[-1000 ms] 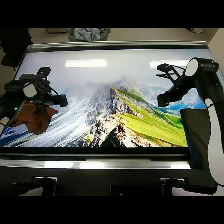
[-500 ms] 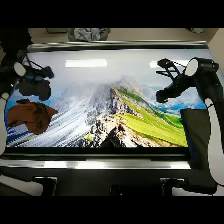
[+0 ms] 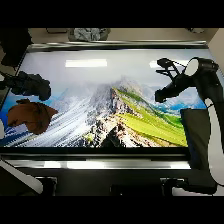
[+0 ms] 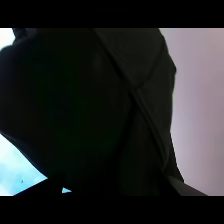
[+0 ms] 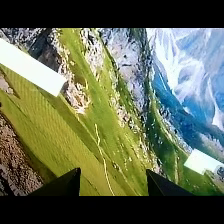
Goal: Fold the shirts.
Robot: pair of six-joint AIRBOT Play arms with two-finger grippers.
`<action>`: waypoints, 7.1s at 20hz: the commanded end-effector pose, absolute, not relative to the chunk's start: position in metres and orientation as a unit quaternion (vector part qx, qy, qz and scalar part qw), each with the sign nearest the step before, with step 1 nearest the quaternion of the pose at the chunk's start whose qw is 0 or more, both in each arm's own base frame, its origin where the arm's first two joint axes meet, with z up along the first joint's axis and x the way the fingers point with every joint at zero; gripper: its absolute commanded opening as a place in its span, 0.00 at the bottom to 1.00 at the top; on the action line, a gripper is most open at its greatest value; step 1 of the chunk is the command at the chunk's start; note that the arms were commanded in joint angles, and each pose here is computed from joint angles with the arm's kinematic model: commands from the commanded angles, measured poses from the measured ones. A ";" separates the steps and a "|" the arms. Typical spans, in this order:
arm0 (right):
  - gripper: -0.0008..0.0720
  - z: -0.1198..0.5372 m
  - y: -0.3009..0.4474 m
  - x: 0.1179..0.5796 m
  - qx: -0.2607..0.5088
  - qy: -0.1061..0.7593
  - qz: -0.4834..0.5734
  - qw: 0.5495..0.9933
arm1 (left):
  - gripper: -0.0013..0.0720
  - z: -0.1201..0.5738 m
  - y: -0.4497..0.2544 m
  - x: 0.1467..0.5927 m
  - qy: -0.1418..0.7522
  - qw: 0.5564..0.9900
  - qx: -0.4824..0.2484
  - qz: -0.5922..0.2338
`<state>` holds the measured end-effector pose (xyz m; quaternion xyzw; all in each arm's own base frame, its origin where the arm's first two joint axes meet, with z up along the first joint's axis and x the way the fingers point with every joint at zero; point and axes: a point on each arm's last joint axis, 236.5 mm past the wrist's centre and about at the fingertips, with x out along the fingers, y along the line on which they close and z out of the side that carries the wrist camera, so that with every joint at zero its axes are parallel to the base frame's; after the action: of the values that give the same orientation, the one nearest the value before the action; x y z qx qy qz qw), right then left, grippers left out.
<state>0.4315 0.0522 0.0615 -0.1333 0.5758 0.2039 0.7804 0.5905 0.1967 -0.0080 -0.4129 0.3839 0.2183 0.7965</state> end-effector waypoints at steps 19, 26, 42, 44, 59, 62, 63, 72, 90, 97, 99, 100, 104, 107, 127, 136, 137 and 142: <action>0.69 0.085 0.043 0.418 -0.153 0.568 0.192 0.785 | 0.05 0.157 0.121 0.619 0.260 0.929 -0.257 0.059; 0.69 0.208 0.027 0.359 -0.191 0.460 0.150 0.854 | 0.05 0.389 -0.055 0.473 0.142 0.978 -0.084 -0.130; 0.69 0.227 0.024 0.253 -0.186 0.518 0.165 0.818 | 0.05 0.110 -0.324 0.304 0.527 0.733 0.089 -0.421; 0.69 0.225 0.024 0.256 -0.185 0.520 0.165 0.817 | 0.06 0.051 -0.352 0.265 0.572 0.671 0.140 -0.451; 0.95 0.021 0.059 0.342 -0.147 0.664 0.291 0.673 | 0.99 0.030 -0.103 0.343 0.704 0.690 0.026 -0.167; 0.95 -0.007 0.084 0.344 -0.096 0.678 0.330 0.649 | 0.99 -0.021 -0.077 0.307 0.749 0.646 0.002 -0.148; 0.95 -0.014 0.085 0.346 -0.092 0.682 0.331 0.646 | 0.99 -0.036 -0.077 0.298 0.756 0.636 -0.002 -0.152; 0.94 -0.047 0.083 0.368 -0.073 0.686 0.300 0.658 | 0.82 -0.103 -0.125 0.288 0.743 0.641 -0.078 -0.178; 0.08 0.045 0.056 0.460 -0.183 0.536 0.240 0.788 | 0.05 0.072 -0.101 0.418 0.528 0.832 -0.056 -0.162; 0.08 0.389 -0.026 0.385 -0.290 0.183 -0.016 0.939 | 0.06 0.452 -0.017 0.389 0.104 0.989 -0.073 -0.076; 0.08 0.408 -0.022 0.348 -0.269 0.164 -0.012 0.949 | 0.06 0.477 -0.022 0.363 0.072 0.992 -0.069 -0.080; 0.08 0.409 -0.021 0.336 -0.265 0.167 -0.009 0.950 | 0.06 0.483 -0.024 0.354 0.064 0.992 -0.068 -0.082; 0.08 0.374 -0.025 0.297 -0.254 0.255 0.006 0.933 | 0.06 0.487 -0.027 0.340 0.061 0.992 -0.064 -0.085; 0.08 0.363 -0.026 0.285 -0.251 0.283 0.011 0.926 | 0.06 0.474 -0.031 0.335 0.089 0.990 -0.062 -0.091; 0.22 -0.028 0.092 0.544 0.056 0.471 0.157 0.866 | 0.06 -0.054 -0.066 0.474 0.562 0.757 -0.320 -0.095; 0.77 0.039 0.014 0.390 -0.008 0.633 0.269 0.725 | 0.06 -0.046 -0.050 0.439 0.602 0.738 -0.250 -0.174; 0.77 0.037 0.017 0.361 0.011 0.667 0.288 0.687 | 0.06 -0.048 -0.046 0.435 0.607 0.735 -0.247 -0.173; 0.97 -0.024 0.103 0.265 0.085 0.667 0.284 0.684 | 0.06 -0.053 -0.039 0.421 0.631 0.720 -0.230 -0.172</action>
<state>0.3218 0.0631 0.0061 0.0291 0.6590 0.2924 0.6924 0.4306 -0.0442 -0.0497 -0.2431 0.6155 -0.1696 0.7303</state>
